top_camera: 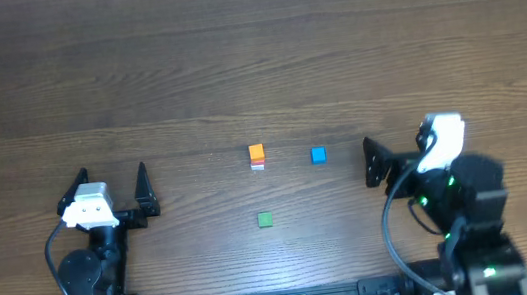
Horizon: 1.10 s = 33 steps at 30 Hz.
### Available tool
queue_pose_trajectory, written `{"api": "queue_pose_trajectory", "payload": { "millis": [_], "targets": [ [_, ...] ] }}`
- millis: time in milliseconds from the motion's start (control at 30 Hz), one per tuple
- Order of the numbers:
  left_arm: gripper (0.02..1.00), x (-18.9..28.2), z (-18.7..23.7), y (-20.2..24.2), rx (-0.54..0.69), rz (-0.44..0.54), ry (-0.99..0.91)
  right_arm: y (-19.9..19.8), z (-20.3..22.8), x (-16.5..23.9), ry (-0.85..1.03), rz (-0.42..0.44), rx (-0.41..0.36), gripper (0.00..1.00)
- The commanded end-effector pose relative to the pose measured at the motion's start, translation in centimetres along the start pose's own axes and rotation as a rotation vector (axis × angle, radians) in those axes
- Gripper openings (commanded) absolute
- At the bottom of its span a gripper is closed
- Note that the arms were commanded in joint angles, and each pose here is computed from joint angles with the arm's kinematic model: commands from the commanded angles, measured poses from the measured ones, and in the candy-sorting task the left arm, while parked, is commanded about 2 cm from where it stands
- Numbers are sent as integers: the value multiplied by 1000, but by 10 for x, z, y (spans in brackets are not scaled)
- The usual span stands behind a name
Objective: Stack Cubes
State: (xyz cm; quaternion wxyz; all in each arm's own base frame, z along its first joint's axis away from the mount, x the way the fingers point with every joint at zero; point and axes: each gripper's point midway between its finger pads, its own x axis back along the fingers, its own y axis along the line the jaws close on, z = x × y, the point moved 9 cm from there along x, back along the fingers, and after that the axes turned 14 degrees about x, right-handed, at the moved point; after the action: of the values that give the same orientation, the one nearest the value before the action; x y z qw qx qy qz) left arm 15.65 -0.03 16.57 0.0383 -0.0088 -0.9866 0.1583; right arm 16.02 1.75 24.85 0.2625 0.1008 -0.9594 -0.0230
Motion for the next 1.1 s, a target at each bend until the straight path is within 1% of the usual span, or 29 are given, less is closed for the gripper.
{"api": "queue_pose_trajectory", "payload": {
  "millis": [33,133,200,333,400,533,667,700,867,1000,1100],
  "targets": [
    [1000,0,2,0,-11,10,5,8,-36,11,68,-76,-65,993],
    [1000,0,2,0,-11,10,5,17,-49,19,173,-151,-88,991],
    [1000,0,2,0,-11,10,5,23,-54,21,229,-196,-87,993],
    [1000,0,2,0,-11,10,5,38,-63,16,340,-258,-58,993],
    [1000,0,2,0,-11,10,5,47,-65,9,402,-267,-57,993],
    [1000,0,2,0,-11,10,5,73,-57,-14,526,-231,-30,993],
    [1000,0,2,0,-11,11,5,109,-37,-35,653,-170,1,993],
    [1000,0,2,0,-11,11,5,128,-24,-41,703,-140,27,993],
    [1000,0,2,0,-11,10,5,171,7,-43,786,-95,72,993],
    [1000,0,2,0,-11,11,5,193,27,-41,814,-33,59,993],
    [1000,0,2,0,-11,11,5,203,40,-43,848,-3,52,993]
  ]
}}
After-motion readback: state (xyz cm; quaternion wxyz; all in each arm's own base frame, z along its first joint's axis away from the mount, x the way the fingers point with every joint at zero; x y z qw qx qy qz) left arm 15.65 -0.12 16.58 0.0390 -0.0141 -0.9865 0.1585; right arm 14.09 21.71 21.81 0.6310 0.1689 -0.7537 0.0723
